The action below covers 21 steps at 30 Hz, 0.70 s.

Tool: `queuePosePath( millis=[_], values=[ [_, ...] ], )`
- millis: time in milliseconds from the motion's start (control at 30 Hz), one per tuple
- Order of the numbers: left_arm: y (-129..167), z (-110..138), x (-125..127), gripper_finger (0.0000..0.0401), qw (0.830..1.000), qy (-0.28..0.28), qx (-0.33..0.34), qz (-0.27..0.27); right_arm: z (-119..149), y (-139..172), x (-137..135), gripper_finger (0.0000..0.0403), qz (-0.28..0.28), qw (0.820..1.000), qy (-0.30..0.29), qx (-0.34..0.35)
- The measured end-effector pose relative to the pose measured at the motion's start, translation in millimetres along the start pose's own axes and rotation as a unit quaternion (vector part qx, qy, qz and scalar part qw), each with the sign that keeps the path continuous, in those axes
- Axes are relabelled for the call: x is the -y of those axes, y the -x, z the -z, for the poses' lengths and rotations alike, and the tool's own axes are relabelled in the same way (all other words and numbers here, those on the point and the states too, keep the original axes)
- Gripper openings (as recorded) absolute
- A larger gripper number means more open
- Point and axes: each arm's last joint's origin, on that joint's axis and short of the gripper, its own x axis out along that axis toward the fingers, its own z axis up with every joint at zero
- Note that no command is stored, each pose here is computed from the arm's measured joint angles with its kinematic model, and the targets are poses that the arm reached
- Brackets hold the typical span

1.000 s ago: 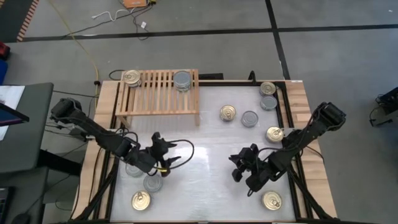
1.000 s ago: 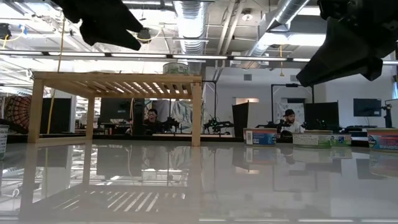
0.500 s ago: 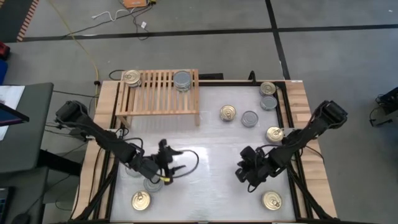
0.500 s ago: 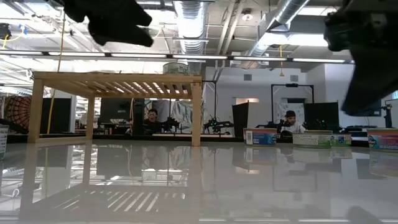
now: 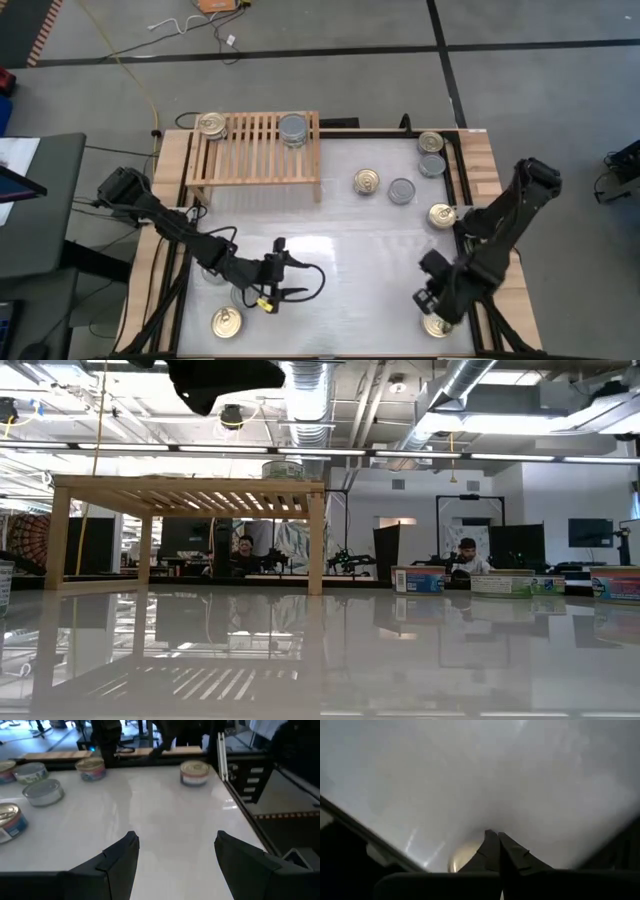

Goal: Stack canned seafood by type on shelf
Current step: Stack the blue tuna can on top of the blue tuna can on the shelf

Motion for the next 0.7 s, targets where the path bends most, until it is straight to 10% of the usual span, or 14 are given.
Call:
queuePosePath(
  millis=[700],
  values=[
    [-2,-5,-1,0.0249,0.999,0.003,0.015,0.038,56,-61,-14,0.0017,0.038,0.998,-0.017,-0.045]
  ],
)
